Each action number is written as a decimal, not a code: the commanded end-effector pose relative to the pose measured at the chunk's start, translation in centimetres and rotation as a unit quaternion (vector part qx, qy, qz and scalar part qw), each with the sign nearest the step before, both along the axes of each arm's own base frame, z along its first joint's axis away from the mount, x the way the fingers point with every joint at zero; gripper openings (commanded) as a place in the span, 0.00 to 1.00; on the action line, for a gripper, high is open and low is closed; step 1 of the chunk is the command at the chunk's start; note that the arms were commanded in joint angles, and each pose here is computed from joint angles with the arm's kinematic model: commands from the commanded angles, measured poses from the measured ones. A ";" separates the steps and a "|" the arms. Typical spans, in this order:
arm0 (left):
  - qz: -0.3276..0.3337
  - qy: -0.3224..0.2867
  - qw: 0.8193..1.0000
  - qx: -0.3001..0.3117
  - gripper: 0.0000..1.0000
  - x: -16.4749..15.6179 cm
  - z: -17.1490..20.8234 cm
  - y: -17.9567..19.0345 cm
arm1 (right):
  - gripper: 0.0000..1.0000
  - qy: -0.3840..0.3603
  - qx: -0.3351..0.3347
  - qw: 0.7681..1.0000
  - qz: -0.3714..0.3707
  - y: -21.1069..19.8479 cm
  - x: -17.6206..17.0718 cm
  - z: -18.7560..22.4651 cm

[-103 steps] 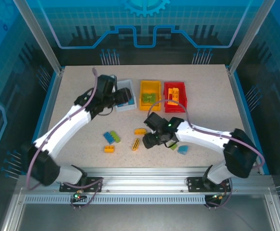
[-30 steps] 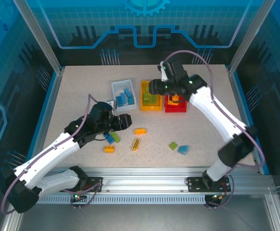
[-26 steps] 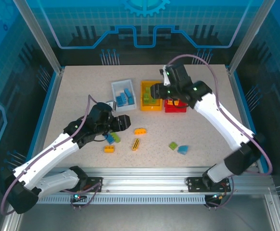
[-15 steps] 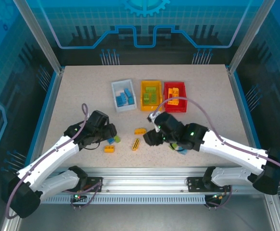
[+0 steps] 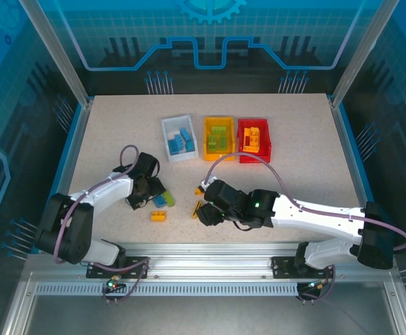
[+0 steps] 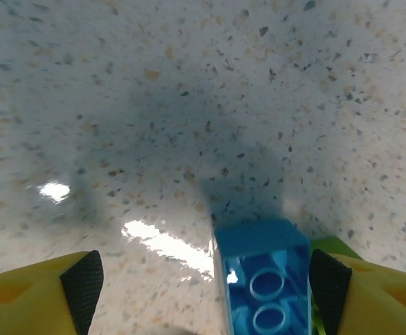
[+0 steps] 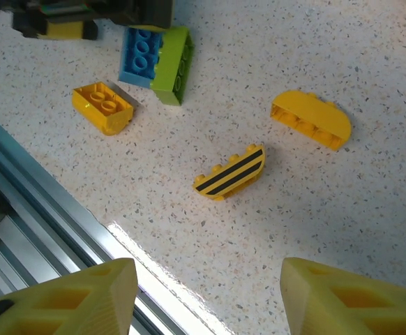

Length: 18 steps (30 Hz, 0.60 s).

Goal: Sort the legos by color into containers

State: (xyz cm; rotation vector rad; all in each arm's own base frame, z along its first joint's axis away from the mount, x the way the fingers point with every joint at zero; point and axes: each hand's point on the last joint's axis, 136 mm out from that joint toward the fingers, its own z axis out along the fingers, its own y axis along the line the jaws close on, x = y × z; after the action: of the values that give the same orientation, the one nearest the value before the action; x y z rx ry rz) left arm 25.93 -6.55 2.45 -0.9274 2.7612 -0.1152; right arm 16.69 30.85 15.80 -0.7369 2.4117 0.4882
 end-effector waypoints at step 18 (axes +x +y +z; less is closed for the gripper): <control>0.005 -0.025 0.998 -0.057 0.34 -0.1 -0.7 -2.6 | 0.58 -0.003 0.017 1.000 -0.013 0.8 0.2 0.2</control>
State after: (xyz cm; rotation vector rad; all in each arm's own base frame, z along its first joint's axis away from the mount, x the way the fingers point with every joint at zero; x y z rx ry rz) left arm 26.22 -8.54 1.55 -0.9478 2.7385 -0.2497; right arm 16.91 31.27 15.87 -0.7101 2.4079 0.5062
